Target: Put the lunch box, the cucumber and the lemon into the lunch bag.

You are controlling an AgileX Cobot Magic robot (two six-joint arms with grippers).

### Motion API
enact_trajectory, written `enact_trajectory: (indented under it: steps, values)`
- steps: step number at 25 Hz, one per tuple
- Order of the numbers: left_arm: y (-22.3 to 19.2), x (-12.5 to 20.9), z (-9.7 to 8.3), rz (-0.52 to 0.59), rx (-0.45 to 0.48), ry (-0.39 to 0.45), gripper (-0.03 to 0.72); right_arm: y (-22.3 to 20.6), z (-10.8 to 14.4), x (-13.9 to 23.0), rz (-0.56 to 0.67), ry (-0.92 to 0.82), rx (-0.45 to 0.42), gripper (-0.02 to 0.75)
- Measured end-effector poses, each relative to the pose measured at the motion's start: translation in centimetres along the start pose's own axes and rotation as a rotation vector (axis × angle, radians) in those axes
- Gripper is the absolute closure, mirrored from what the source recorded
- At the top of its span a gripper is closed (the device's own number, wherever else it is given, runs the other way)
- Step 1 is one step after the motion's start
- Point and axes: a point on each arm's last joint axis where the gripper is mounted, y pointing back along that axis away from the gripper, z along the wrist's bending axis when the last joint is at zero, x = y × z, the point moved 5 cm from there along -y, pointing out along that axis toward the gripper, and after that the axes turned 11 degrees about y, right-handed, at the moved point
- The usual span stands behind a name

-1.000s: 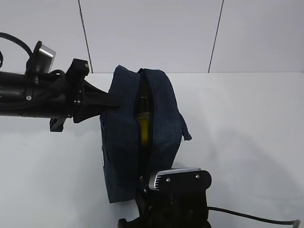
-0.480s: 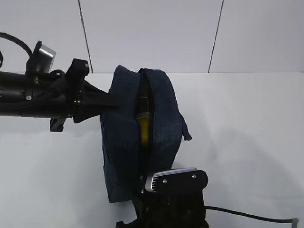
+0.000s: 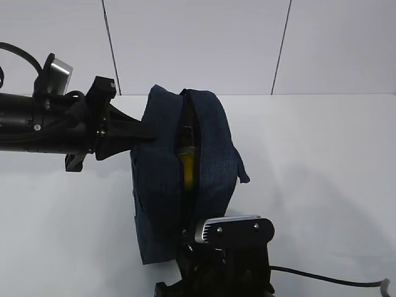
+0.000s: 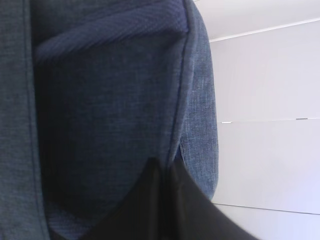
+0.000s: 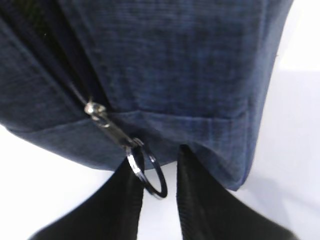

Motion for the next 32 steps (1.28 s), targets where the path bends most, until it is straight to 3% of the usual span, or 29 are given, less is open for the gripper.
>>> enact_trajectory:
  steps: [6,24,29,32]
  values:
    - [0.00,0.00,0.00,0.000,0.000,0.000,0.694,0.02,0.57,-0.15,-0.012,0.031,-0.040,0.550]
    - [0.00,0.00,0.00,0.000,0.000,0.000,0.694,0.00,0.13,-0.19,-0.014,0.001,-0.010,0.556]
    - [0.00,0.00,0.00,0.000,0.000,0.000,0.694,0.00,0.14,-0.22,-0.015,-0.001,-0.010,0.711]
    - [0.00,0.02,-0.02,0.002,0.001,0.000,0.694,0.00,0.16,-0.24,-0.017,0.001,-0.011,0.730]
